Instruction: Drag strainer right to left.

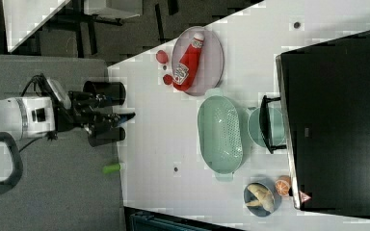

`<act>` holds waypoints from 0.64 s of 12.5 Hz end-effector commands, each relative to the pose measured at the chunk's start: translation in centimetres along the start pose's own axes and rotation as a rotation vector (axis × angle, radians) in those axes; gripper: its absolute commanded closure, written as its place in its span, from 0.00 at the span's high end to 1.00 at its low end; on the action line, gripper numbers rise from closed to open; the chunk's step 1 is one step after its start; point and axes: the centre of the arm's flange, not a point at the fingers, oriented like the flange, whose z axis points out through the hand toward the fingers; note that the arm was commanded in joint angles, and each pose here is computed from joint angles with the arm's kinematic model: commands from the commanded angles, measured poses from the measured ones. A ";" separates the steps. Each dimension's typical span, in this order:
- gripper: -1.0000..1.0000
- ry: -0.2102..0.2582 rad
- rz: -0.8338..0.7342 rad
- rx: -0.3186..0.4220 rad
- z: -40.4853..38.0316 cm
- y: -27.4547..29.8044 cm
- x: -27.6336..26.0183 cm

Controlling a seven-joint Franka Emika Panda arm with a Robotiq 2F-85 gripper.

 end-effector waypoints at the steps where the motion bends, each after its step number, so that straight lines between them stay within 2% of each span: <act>1: 0.80 0.000 0.143 0.000 -9.1 17.0 -10.4; 3: 1.00 -0.006 0.141 -0.007 -8.6 16.9 -10.4; 8: 1.00 -0.062 0.180 -0.082 0.0 14.7 -9.3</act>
